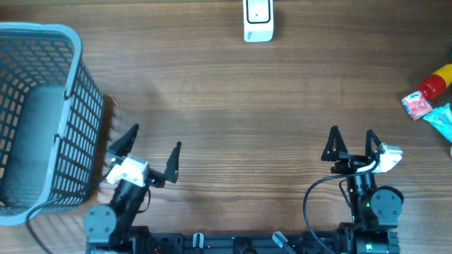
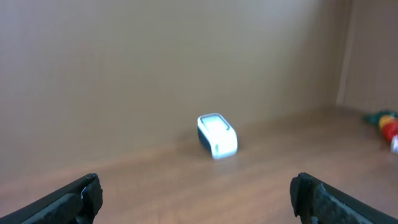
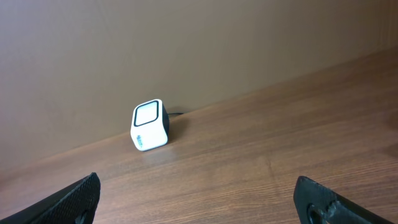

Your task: Scan the item barcode

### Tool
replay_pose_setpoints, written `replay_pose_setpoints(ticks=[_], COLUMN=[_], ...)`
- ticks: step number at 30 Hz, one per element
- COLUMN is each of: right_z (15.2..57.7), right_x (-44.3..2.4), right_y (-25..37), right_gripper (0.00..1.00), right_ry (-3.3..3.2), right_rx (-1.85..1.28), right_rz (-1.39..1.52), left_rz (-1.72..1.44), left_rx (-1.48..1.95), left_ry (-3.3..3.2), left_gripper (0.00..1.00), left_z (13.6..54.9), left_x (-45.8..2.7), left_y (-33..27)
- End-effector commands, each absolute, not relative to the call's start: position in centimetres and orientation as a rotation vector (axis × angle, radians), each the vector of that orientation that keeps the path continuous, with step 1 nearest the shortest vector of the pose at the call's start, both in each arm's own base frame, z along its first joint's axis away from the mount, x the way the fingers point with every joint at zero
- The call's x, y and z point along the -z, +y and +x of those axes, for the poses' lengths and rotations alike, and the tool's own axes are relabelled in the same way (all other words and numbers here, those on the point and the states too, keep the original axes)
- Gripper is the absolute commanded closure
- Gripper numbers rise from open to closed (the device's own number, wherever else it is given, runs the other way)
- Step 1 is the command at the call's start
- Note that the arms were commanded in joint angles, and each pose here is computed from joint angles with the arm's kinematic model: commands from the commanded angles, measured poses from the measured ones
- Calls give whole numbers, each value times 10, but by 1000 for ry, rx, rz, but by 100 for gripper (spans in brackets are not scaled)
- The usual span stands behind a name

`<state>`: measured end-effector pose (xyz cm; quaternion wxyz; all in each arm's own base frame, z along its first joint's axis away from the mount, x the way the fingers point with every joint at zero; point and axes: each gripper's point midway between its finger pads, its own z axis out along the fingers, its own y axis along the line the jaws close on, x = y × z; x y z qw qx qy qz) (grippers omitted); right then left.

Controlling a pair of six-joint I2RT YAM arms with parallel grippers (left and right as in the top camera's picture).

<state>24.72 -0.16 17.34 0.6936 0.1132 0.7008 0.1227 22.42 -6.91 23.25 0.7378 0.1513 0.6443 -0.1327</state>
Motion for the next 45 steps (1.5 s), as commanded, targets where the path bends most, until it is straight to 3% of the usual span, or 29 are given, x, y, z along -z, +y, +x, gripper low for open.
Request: replay_pose_setpoints(ticks=[1, 5, 10, 38, 45], right_z=[247, 247, 247, 247, 247], right_x=[-176, -176, -176, -178, -176], right_y=[-2, -2, -2, -11, 1], right_gripper=[0, 0, 0, 0, 0], right_ry=[1555, 1555, 1555, 1542, 1566], right_rx=[-257, -257, -257, -190, -145], right_rz=[241, 241, 241, 257, 101], left_rz=[285, 179, 33, 54, 54], left_rx=[212, 152, 165, 142, 142], left_ry=[1476, 1625, 1644, 1640, 1640], left_gripper=[0, 0, 0, 0, 0], left_z=[236, 243, 245, 245, 245], left_x=[-197, -160, -157, -158, -158], left_y=[-56, -38, -24, -24, -24])
